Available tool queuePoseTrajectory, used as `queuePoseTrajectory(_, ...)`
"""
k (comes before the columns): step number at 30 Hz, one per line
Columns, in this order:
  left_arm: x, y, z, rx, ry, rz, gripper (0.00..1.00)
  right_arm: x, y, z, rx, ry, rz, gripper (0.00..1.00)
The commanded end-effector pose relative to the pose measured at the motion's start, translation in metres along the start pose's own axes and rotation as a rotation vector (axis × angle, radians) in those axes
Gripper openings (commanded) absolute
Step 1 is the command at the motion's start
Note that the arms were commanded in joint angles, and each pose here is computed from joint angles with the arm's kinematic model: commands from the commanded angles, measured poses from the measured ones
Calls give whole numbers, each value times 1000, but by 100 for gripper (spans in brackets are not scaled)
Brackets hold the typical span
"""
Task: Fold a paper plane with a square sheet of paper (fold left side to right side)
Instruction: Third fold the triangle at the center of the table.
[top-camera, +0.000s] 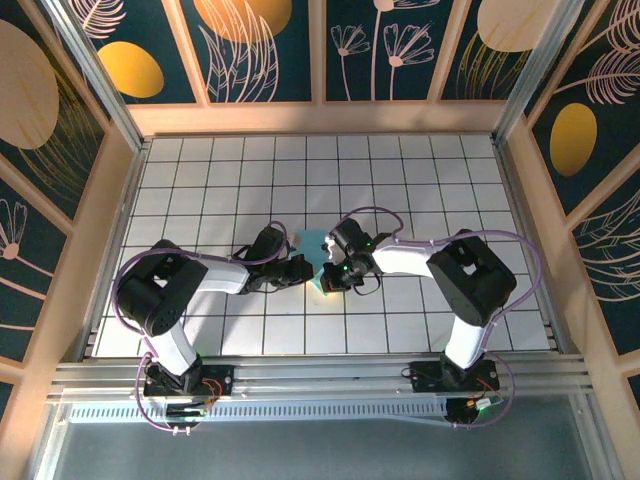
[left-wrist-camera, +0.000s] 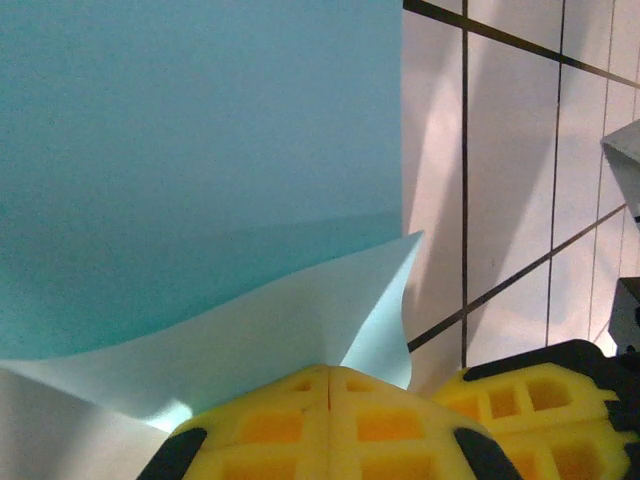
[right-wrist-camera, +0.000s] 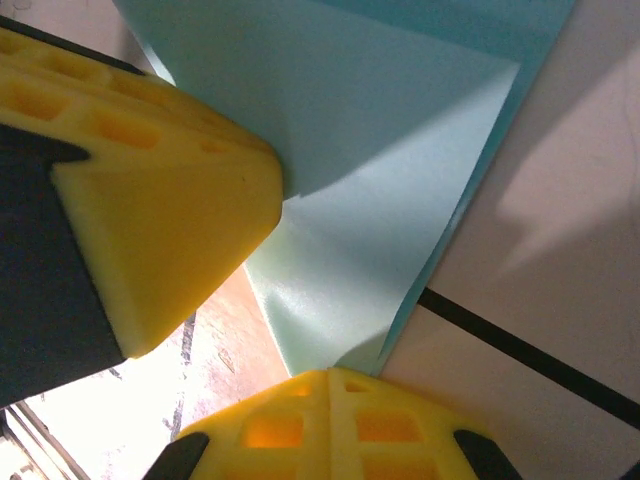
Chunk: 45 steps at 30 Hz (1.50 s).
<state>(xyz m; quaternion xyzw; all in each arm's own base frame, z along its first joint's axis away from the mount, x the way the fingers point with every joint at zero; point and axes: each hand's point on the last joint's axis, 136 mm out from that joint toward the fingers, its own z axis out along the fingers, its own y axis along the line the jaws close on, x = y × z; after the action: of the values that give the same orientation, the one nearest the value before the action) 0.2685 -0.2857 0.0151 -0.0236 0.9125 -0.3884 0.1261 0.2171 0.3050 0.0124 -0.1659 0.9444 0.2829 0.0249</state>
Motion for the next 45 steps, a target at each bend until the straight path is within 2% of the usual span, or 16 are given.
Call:
queuePoseTrajectory(1,-3,14,5,-76,-12,-5,3,40,-73,15,300,116,63,0)
queuePoseTrajectory(18,-17,30,6,-149,-46,-9,5,44,-77,17,330,145,53,0)
queuePoseTrajectory(39,-69,79,-26,-258,-163,-13,8,45,-76,14,331,144,63,0)
queuePoseTrajectory(45,-83,72,-40,-254,-206,8,7,44,-76,14,326,138,63,0)
